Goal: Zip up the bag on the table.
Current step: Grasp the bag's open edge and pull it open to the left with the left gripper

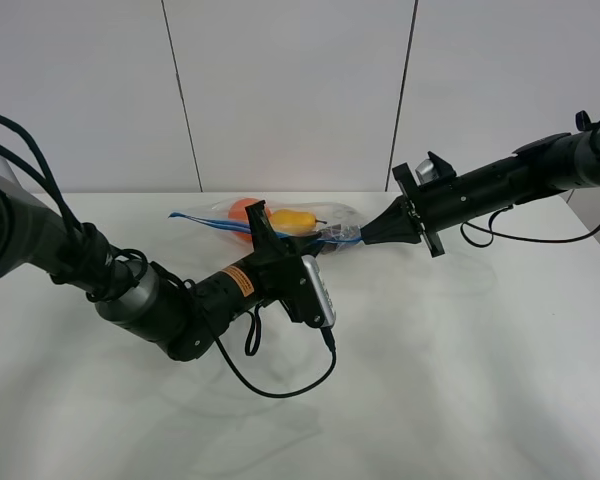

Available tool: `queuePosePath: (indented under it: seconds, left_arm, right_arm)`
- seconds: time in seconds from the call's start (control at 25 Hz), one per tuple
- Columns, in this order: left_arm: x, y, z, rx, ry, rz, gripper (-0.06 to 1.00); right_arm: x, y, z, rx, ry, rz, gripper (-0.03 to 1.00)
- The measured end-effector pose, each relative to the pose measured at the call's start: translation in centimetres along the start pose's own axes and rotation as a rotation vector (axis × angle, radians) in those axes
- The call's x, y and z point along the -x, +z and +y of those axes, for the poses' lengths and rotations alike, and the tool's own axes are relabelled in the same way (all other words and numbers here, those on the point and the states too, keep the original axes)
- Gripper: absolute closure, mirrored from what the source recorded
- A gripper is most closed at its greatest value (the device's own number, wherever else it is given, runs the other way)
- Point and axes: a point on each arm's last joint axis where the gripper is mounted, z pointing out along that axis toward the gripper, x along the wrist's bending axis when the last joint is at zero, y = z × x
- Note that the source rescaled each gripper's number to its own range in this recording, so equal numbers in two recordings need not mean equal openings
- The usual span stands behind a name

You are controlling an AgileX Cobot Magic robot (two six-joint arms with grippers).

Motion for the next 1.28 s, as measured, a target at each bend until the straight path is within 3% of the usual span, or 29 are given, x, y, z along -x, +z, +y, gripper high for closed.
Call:
queuePosePath:
  seconds: [0.6, 1.28]
  left_arm:
    - [-0.7, 0.0, -0.4, -0.034, -0.01, 0.07, 0.94]
    - [-7.2, -2.0, -10.0, -0.259, 0.028, 0.251, 0.94]
  right_arm:
    - [-0.2, 0.1, 0.1, 0.01, 0.006, 0.015, 0.97]
    - [-0.6, 0.4, 0.3, 0.027, 0.013, 0.034, 0.97]
